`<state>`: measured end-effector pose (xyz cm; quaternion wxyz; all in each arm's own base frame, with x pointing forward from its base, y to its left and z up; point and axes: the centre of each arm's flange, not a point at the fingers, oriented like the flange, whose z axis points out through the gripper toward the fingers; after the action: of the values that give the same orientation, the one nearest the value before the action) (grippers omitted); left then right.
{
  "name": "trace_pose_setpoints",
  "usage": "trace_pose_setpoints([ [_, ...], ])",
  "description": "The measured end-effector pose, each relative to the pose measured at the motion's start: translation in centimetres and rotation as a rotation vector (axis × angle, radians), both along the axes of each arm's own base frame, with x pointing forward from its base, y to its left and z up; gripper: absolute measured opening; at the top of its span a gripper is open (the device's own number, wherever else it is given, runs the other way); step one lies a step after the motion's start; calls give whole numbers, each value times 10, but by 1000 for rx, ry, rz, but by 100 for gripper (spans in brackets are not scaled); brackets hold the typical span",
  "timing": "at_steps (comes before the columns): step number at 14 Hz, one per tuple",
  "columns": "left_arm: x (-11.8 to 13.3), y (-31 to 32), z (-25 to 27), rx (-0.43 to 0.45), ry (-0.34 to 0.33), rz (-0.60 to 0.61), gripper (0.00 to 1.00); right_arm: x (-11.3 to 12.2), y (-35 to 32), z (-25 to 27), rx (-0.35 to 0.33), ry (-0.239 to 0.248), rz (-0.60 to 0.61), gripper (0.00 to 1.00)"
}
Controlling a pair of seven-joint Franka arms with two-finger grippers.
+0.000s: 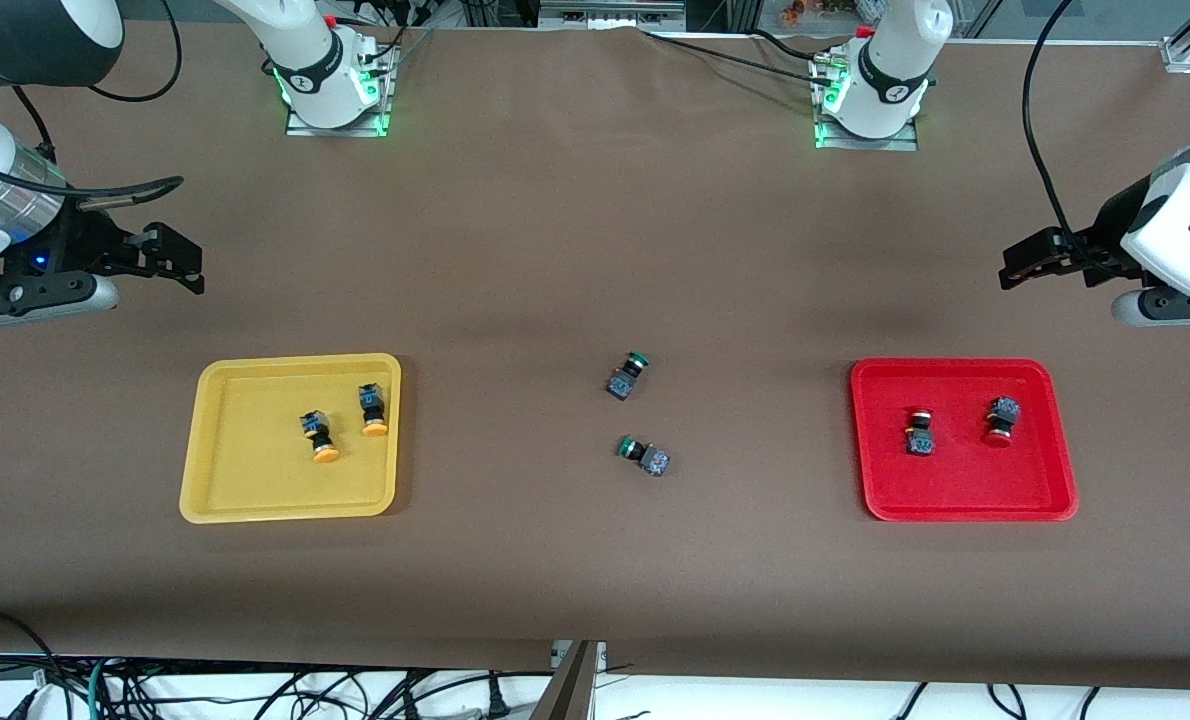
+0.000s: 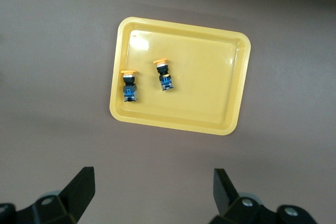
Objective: Place red and yellow buttons in trays
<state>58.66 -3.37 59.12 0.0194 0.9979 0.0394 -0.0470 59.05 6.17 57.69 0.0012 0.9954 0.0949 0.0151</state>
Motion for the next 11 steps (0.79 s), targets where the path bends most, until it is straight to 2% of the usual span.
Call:
trace_pose_setpoints([
  [11,2,0,-1,0,0,0,100,0,0,0,0,0,0,100],
])
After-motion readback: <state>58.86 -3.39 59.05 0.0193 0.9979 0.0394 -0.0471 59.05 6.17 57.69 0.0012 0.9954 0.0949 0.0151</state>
